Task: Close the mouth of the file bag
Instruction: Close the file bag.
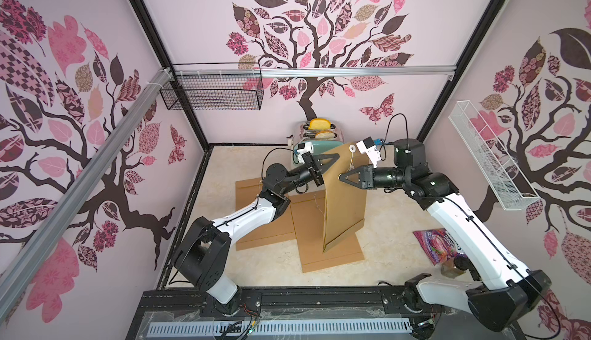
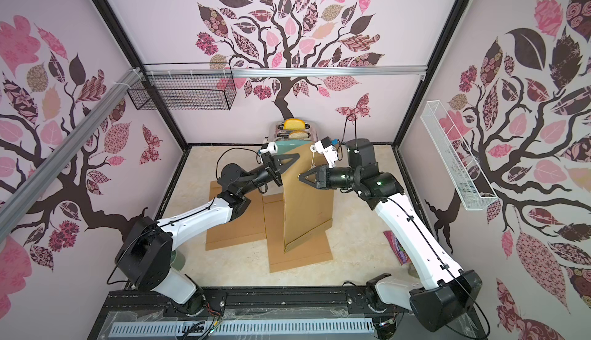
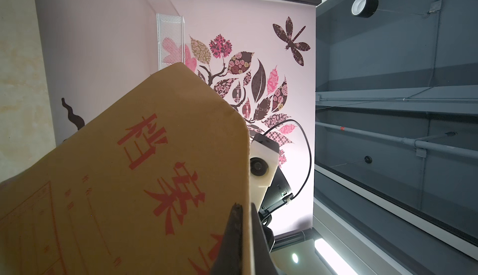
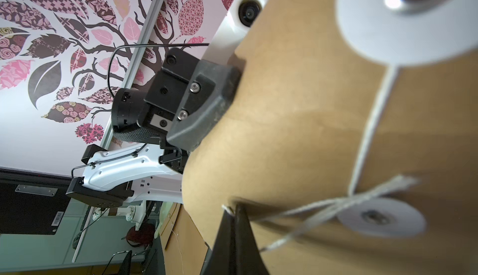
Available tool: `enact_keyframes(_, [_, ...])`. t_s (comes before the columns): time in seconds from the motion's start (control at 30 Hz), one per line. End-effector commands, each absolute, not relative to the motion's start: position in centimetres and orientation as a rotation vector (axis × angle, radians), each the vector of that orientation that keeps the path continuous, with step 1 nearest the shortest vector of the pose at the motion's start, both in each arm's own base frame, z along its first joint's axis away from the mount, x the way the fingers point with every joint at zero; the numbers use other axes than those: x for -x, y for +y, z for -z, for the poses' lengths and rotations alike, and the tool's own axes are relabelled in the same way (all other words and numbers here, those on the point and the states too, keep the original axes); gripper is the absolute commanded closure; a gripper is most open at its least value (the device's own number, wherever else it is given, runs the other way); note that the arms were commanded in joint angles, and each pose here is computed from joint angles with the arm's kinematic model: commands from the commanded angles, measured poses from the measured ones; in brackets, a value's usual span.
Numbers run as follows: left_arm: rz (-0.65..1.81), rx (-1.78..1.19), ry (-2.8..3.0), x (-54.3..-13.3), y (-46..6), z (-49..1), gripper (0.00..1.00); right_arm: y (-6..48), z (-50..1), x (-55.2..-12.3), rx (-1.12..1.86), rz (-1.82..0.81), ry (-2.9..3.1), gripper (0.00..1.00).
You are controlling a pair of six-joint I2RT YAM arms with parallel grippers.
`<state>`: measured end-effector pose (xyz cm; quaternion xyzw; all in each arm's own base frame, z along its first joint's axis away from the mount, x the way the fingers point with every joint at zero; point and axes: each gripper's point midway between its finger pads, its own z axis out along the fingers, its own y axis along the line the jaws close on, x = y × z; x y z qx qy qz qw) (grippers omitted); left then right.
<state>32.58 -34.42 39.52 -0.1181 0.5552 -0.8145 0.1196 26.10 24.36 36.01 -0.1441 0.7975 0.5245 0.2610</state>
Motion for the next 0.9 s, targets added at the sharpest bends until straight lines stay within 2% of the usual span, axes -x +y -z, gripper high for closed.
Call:
enact_keyframes(0.0, [2.415,0.267,1.511,-31.7,-33.8,-42.8,1.0,23.9,-35.9,-25.7,0.38,-1.377,2.164,1.0])
enact_keyframes(0.63, [2.409,0.26,1.434,-31.4,-32.8,-44.4,1.0,22.8,-34.0,-25.2,0.265,-1.338,2.193,1.0])
enact_keyframes(0.87, [2.432,0.233,1.402,-30.1,-32.1,-46.0,1.0,21.7,-32.5,-26.0,0.21,-1.229,2.216,1.0])
